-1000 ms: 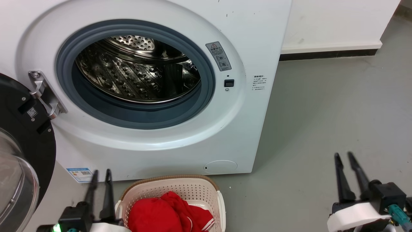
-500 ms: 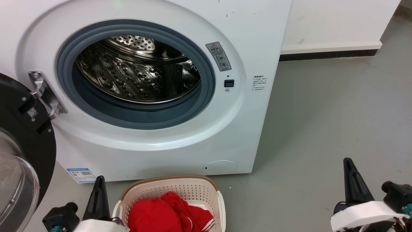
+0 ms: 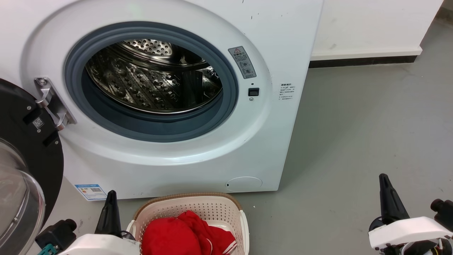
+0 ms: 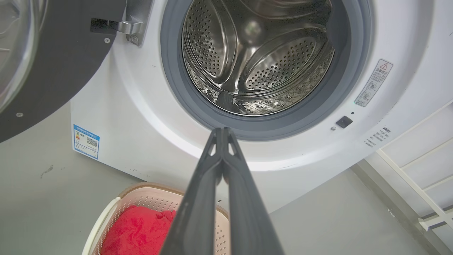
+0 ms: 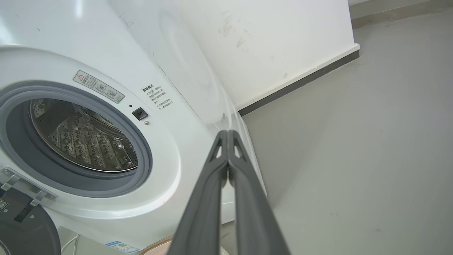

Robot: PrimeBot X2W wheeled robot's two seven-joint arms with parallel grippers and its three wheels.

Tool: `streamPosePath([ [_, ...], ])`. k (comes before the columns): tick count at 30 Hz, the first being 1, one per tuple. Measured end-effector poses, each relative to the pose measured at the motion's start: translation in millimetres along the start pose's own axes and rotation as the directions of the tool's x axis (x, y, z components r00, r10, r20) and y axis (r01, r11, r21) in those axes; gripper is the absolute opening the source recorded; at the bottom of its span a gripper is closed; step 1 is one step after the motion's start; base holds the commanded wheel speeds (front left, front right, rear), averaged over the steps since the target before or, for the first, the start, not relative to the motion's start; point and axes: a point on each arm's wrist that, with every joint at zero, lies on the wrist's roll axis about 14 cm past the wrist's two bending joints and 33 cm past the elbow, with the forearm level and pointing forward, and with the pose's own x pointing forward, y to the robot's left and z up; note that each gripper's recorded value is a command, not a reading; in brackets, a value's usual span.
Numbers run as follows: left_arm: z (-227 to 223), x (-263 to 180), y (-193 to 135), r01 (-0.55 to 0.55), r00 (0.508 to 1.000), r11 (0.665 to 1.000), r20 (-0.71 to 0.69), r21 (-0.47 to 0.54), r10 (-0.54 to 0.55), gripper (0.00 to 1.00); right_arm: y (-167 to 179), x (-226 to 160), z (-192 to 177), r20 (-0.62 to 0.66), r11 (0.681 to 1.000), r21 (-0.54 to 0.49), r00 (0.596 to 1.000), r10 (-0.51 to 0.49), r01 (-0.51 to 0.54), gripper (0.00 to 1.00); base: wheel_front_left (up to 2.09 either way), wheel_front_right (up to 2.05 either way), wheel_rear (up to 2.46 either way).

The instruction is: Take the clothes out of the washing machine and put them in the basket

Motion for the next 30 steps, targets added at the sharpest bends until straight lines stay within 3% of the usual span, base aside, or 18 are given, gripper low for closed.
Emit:
streamPosePath([
  [12, -1, 4, 2, -0.016, 1.0, 0.983, -0.02, -0.182, 0.012, 0.0, 0, 5, 0, -0.012, 0.982, 0.187, 1.0, -0.011, 0.013, 0.0, 0.0, 0.0, 0.0],
  [30, 0, 10, 0, -0.018, 0.999, 0.913, -0.039, -0.408, 0.002, 0.0, 2, 10, -1, -0.029, 0.907, 0.42, 1.0, -0.012, 0.023, 0.0, 0.0, 0.0, 0.0],
])
